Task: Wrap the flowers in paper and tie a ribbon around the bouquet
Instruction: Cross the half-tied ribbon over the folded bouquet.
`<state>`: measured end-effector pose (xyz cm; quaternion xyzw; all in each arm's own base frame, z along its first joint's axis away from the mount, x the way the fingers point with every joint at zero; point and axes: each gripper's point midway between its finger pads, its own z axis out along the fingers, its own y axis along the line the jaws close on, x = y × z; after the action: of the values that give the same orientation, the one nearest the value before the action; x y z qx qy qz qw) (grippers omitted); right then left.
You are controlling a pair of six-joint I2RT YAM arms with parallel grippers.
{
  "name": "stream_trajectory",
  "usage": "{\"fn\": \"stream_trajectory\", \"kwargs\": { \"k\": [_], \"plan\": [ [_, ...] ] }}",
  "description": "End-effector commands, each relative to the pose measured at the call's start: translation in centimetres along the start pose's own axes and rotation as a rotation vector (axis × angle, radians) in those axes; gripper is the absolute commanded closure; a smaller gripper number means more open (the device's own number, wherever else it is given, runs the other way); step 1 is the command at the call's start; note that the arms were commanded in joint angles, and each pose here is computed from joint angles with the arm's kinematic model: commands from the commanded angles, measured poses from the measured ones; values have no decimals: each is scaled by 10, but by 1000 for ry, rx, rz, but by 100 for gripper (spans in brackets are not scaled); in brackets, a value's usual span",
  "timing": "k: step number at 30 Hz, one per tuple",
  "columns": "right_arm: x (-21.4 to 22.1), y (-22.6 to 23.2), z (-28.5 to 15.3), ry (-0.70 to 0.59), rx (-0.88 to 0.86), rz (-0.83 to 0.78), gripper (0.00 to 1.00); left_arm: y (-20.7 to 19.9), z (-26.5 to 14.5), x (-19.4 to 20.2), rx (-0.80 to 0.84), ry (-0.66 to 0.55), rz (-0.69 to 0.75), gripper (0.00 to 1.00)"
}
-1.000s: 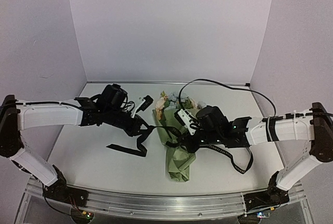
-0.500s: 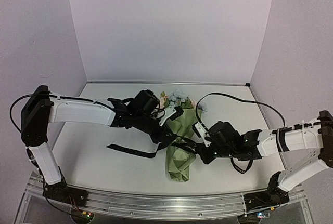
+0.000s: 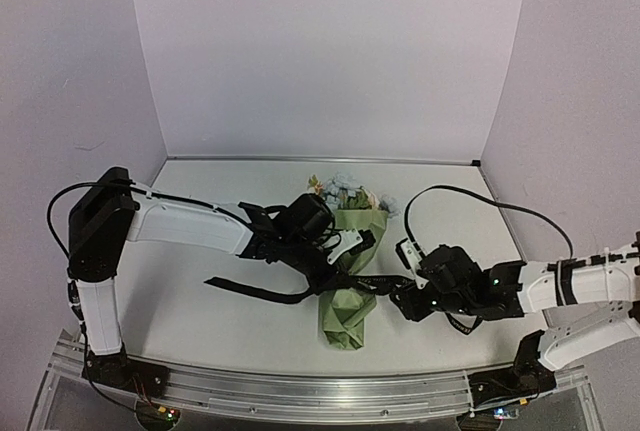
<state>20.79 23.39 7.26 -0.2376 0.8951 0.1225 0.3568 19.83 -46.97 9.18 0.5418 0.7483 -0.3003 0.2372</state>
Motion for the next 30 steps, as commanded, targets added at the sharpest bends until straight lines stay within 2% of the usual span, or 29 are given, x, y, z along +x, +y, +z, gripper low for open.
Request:
{"fn": "stream_trajectory", "kwargs": {
  "k": [1,5,8,12,16,22,25,30],
  "plan": [
    [18,-36,-37,123,158,-20,41,-6,-3,-27,-18,-56,65,100],
    [26,-63,-73,252,252,-41,36,-8,-2,-26,-20,-57,72,100],
    [39,-80,-86,323,288,25,33,-9,-1,-28,-29,-62,82,100],
    [65,-82,-84,430,221,249,31,-7,-2,-32,-51,-71,87,98],
    [79,-74,-77,526,170,242,29,-4,-4,-38,-77,-90,91,94],
    [99,-76,-60,622,194,242,34,-6,-8,-45,-86,-114,105,87],
    [106,-82,-54,624,222,262,37,-8,-9,-43,-86,-109,111,80],
    [116,-85,-47,654,232,268,43,-6,-12,-38,-108,-103,106,61]
  ]
}}
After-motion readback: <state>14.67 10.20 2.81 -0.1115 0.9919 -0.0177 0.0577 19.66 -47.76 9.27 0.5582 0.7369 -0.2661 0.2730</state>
